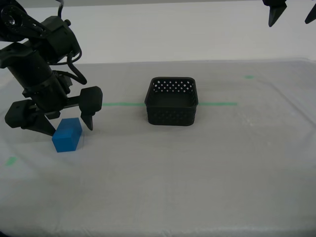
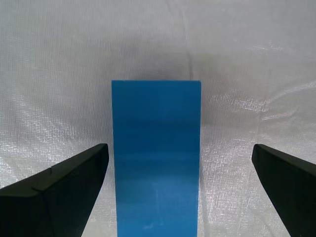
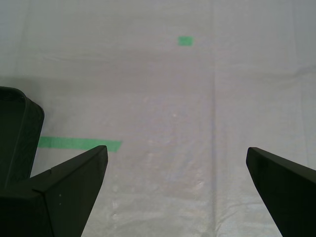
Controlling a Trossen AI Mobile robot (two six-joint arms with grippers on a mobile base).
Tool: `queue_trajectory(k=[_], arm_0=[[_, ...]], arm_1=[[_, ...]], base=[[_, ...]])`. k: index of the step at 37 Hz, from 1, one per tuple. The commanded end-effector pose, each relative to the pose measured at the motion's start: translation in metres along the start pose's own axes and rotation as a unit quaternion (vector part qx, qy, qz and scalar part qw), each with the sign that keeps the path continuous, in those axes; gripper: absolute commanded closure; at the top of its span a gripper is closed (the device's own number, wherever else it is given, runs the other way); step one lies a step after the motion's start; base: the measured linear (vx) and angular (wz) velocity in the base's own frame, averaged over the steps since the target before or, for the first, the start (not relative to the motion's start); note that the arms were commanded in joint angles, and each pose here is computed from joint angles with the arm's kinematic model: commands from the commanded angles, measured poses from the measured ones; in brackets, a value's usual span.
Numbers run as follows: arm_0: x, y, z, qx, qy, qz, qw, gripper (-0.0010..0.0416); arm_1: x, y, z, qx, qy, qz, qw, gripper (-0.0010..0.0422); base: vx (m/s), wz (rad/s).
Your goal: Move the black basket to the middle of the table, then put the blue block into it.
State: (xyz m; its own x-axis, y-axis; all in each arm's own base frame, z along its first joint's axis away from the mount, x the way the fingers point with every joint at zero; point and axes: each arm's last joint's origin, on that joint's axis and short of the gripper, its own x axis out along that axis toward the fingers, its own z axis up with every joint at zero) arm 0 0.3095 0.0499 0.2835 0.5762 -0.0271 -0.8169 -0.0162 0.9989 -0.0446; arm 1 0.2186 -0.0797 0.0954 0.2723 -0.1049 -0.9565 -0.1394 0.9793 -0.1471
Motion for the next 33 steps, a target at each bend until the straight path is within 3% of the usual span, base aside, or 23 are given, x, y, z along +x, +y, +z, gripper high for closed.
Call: queue_trajectory(k=[1, 33], arm_0=[[-0.0002, -0.0002, 0.0001, 0.0, 0.0, 0.001, 1.0, 0.0012], [-0.0002, -0.0001, 0.0001, 0.0, 0.0, 0.001, 1.0, 0.0012]], arm_1=[[0.0001, -0.0002, 0.0002, -0.003, 0.0, -0.002, 1.0, 0.0012], [-0.0002, 0.0032, -0.0057, -0.001, 0.03, 0.016, 0.999, 0.0014]], base=[[0.0, 0.0], [0.0, 0.0]])
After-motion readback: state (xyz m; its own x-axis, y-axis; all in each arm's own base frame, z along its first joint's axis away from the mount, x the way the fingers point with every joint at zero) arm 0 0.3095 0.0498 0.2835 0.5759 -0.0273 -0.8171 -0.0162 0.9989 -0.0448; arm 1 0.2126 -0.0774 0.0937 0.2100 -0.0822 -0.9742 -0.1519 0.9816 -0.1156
